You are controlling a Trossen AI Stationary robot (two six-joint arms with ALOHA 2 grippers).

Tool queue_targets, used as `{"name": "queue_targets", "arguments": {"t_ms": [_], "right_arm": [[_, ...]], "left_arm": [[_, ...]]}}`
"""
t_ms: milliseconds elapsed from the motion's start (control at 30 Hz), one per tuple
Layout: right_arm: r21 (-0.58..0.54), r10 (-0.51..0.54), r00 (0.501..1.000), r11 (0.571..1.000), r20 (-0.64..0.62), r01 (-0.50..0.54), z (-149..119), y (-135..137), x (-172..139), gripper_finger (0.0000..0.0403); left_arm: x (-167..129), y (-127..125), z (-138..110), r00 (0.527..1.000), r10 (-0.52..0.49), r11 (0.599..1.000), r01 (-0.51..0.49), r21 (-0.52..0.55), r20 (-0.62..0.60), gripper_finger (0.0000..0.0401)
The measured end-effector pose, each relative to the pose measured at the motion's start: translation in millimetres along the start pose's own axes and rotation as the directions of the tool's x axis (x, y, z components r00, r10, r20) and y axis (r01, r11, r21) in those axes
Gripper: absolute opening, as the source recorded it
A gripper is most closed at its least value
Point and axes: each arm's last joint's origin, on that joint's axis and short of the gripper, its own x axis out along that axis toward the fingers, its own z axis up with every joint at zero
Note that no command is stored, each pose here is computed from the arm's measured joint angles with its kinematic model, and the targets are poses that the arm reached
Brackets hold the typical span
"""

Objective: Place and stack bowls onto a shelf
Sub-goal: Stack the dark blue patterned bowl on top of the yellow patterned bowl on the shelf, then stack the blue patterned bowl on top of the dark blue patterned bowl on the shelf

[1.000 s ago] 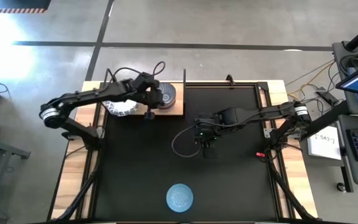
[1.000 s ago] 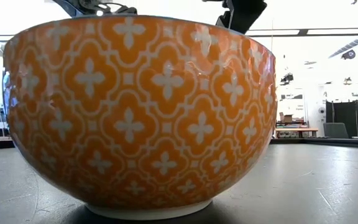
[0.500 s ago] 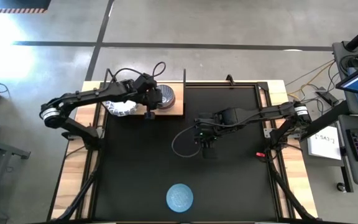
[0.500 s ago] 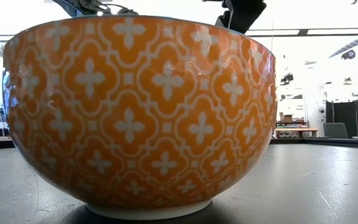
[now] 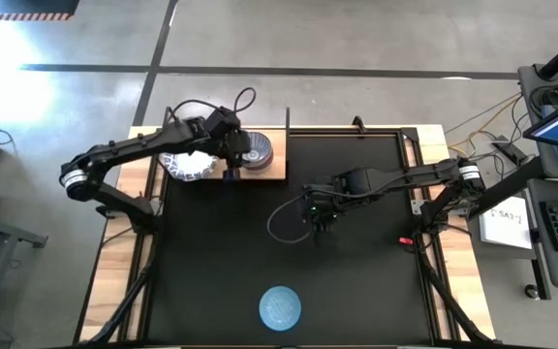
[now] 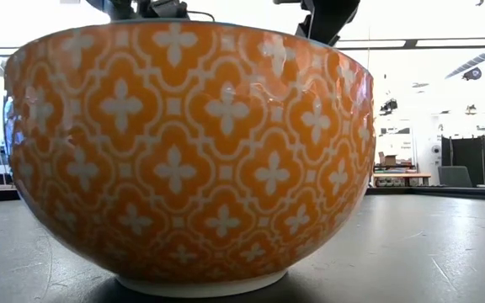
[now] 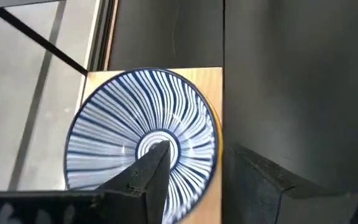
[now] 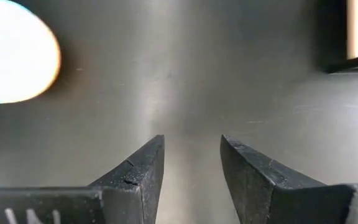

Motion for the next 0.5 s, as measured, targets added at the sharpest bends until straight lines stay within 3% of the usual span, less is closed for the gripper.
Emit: {"name": "queue_targets", "arguments": {"t_ms": [67, 167, 333, 500], "right_arm": [[0.013, 0.043, 0.999, 0.999, 0.006, -0.043, 1, 3, 0, 0.0144], [0.014, 0.077, 0.996, 0.997, 0.046, -0.078, 4, 12, 0, 0.014], [-0.033, 0.115, 0.988, 0.993, 0.1, -0.112, 7, 32, 0, 0.0137], [-0.026, 0.158, 0.976, 0.987, 0.149, -0.156, 9, 57, 5, 0.0135]], "left_arm": [[-9, 0, 3, 1.0, -0.019, 0.999, 0.019, -0.027, -0.016, 0.0142], [-17, -3, 6, 0.991, -0.132, 0.987, 0.131, -0.095, -0.002, 0.0141], [-19, -17, 6, 0.933, -0.347, 0.914, 0.359, -0.189, 0.092, 0.0141], [-18, -46, 4, 0.922, -0.381, 0.902, 0.386, -0.19, 0.066, 0.0141]]}}
